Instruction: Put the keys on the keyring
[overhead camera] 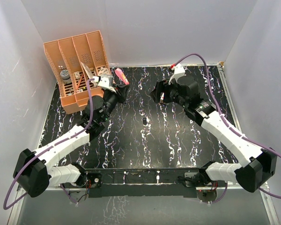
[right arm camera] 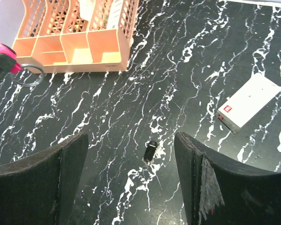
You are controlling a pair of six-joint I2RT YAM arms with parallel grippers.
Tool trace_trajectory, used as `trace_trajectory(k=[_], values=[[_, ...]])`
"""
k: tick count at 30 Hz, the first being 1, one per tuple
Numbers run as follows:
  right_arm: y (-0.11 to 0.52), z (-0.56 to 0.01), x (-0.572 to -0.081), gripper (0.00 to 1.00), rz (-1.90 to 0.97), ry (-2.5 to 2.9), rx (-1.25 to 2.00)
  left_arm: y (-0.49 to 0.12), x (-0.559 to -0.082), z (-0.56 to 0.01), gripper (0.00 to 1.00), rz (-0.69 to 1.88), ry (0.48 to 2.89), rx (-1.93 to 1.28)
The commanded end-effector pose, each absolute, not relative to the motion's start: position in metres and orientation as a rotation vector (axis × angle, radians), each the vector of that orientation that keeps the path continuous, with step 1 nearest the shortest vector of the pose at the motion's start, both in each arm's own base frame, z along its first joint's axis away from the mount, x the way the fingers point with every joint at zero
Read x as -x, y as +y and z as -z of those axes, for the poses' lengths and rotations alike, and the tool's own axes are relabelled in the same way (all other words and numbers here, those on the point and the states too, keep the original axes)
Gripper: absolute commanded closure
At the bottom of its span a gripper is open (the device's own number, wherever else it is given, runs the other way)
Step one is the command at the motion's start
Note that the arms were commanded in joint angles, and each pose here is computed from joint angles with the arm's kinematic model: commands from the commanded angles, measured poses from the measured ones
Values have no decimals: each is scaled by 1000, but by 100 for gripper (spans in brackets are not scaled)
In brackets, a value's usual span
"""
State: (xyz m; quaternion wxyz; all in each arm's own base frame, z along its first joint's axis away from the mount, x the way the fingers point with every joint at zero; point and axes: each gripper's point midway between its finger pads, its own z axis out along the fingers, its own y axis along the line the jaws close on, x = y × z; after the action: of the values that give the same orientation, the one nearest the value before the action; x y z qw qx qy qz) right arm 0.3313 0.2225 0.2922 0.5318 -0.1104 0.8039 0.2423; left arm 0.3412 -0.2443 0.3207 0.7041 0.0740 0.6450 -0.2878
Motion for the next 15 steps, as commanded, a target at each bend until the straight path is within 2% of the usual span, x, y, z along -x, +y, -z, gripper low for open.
trace_trajectory(k=[1,15], values=[[237,-330,-337,28,-690,1768,253,-237,-338,-334,100,662,1442,-86],[247,-313,-336,29,-760,1777,250,-229,-340,-346,100,675,1510,32]])
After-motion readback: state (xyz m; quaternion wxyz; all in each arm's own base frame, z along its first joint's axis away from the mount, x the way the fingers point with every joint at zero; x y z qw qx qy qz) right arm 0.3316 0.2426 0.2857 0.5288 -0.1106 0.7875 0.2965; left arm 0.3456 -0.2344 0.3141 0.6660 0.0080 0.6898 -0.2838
